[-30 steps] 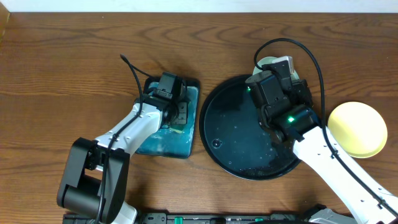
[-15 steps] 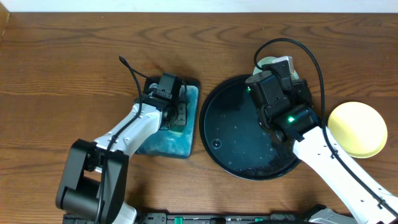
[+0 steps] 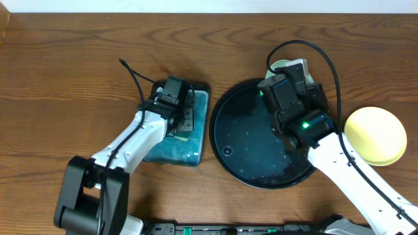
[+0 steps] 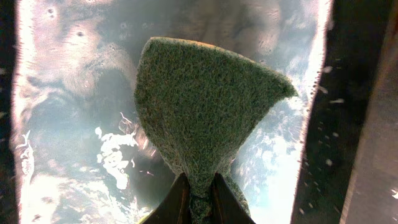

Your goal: Clean dirty plates on tray and stack at the side

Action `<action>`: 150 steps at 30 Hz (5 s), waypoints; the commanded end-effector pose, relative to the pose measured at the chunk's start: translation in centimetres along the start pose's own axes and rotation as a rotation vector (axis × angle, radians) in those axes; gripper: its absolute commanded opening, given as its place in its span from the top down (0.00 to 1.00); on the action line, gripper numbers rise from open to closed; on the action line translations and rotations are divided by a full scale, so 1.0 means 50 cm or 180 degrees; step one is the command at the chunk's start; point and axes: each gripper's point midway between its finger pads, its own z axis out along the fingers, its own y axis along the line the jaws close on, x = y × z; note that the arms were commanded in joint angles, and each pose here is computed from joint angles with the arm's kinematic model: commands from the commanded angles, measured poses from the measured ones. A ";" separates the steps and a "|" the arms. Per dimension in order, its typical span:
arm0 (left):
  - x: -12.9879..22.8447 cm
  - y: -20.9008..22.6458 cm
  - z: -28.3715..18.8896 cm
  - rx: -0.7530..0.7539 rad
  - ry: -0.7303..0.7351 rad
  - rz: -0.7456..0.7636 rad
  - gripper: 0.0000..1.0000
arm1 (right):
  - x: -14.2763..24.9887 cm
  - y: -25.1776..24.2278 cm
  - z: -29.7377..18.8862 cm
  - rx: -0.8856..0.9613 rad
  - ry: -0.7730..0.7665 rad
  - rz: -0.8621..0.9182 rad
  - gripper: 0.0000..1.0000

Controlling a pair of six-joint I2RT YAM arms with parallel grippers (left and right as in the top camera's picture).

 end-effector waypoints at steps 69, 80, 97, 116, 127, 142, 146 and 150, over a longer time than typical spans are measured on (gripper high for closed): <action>0.010 0.012 -0.085 -0.0028 -0.0115 -0.0006 0.15 | -0.071 -0.125 -0.082 0.1349 -0.0252 -0.0513 0.99; 0.010 0.012 -0.085 -0.0028 -0.0114 -0.0006 0.15 | 0.059 -0.033 0.053 -0.0216 0.0470 0.0989 0.99; 0.010 0.012 -0.085 -0.0028 -0.0113 -0.0007 0.15 | 0.321 -0.171 0.216 -0.1033 0.1994 0.3236 0.99; 0.010 0.012 -0.085 -0.0027 -0.0114 -0.0007 0.15 | 0.584 -0.219 0.297 -0.0588 0.3001 0.4174 0.99; 0.010 0.012 -0.085 -0.0028 -0.0114 -0.0006 0.15 | 0.660 -0.199 0.294 -0.0475 0.3428 0.4227 0.60; 0.009 0.012 -0.085 -0.0026 -0.0121 -0.0006 0.14 | 0.606 -0.164 0.293 -0.1079 0.3294 0.4455 0.39; 0.009 0.012 -0.085 -0.0026 -0.0117 -0.0006 0.14 | 0.601 -0.163 0.290 -0.1138 0.3290 0.4468 0.41; 0.010 0.012 -0.085 -0.0027 -0.0115 -0.0006 0.14 | 0.581 -0.183 0.290 -0.1161 0.3230 0.4458 0.41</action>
